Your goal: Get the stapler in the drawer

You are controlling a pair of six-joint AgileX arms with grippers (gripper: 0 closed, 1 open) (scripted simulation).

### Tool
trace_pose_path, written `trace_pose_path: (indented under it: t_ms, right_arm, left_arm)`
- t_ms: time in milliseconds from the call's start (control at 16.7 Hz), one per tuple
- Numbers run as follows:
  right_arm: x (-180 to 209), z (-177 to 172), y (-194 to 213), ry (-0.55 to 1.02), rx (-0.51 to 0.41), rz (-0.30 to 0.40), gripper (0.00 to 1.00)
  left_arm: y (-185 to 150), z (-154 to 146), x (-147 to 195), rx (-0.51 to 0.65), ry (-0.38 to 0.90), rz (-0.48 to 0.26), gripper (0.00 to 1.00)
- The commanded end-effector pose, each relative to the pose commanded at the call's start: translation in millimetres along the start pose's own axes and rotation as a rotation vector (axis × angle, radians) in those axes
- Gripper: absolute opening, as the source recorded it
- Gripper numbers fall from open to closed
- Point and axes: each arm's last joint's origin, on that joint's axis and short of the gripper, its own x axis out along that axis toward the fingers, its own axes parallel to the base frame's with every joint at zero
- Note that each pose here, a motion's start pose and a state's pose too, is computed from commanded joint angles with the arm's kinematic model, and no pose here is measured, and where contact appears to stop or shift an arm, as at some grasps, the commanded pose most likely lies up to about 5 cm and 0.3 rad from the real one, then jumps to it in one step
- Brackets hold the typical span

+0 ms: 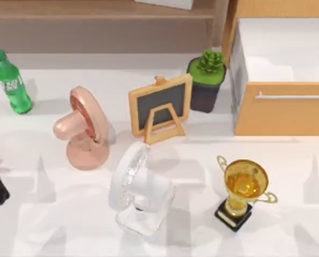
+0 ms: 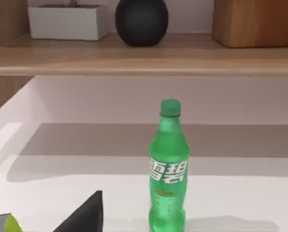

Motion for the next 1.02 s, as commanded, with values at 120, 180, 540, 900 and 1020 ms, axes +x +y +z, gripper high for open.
trace_pose_path:
  t_ms: [120,180,540,900,1020]
  right_arm:
    - [0,0,0,0.000,0.000,0.000,1.00]
    - [0,1,-1,0.008,-0.010,-0.007,1.00]
    - [6,17,-20,0.243,-0.246,-0.160,1.00]
    - [24,41,-64,0.744,-0.565,-0.225,1.00]
    - [31,48,-85,0.907,-0.625,-0.197,1.00]
  left_arm:
    - [0,0,0,0.000,0.000,0.000,1.00]
    - [0,0,0,0.000,0.000,0.000,1.00]
    - [0,0,0,0.000,0.000,0.000,1.00]
    - [0,0,0,0.000,0.000,0.000,1.00]
    - [0,0,0,0.000,0.000,0.000,1.00]
